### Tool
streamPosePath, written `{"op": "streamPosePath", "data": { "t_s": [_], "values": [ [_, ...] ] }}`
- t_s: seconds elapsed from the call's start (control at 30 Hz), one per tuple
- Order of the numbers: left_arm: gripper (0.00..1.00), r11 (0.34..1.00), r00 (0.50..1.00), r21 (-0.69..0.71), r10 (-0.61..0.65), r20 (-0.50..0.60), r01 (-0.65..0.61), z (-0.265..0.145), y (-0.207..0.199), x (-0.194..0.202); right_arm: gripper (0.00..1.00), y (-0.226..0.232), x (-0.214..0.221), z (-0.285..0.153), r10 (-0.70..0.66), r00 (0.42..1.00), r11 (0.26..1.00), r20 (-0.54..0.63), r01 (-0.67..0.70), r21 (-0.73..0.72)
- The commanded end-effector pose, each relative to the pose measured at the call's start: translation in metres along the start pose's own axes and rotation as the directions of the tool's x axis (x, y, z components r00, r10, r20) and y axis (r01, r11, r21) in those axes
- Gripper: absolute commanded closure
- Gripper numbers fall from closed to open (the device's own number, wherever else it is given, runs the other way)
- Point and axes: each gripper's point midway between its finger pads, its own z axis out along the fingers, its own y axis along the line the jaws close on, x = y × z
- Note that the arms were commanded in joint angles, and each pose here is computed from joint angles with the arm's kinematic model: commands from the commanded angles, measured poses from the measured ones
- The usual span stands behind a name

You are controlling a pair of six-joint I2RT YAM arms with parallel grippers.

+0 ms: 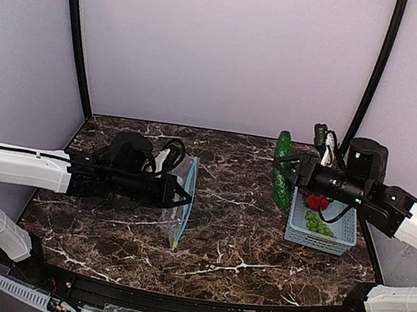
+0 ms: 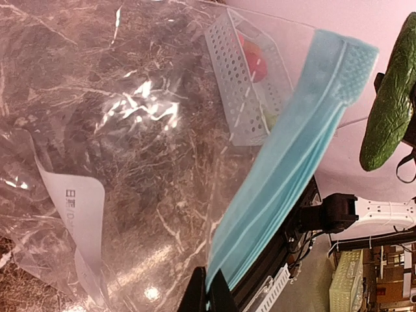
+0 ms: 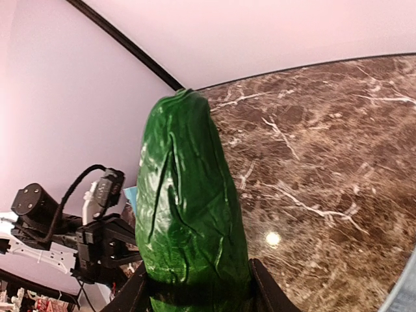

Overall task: Place the food in the zip-top bag and seal the zipper
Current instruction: Place the fake vegetable in the zipper food storage bag.

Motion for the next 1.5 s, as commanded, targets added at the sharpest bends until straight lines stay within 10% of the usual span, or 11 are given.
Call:
{"op": "streamPosePath", "data": {
  "t_s": [0.0,0.63,1.47],
  "values": [
    [0.99,0.993,0.999,0.115,-0.023,0.046,0.017,-0.001,-0.033,-0.017,0.76,0.049,-0.029,0.012,-0.005,0.981,0.991,0.192,0.031,-0.133],
    [0.99,0.978,0.998,0.194,-0.068,-0.017,0.070,0.026,-0.044,-0.009,0.78,0.141,0.000,0.068,-0.084,0.956,0.927,0.281,0.178,-0.331],
    [0.99,0.962,0.996,0.257,-0.086,-0.032,0.092,0.021,-0.053,-0.006,0.82,0.140,0.024,0.111,-0.185,0.926,0.891,0.329,0.299,-0.341]
  ]
}}
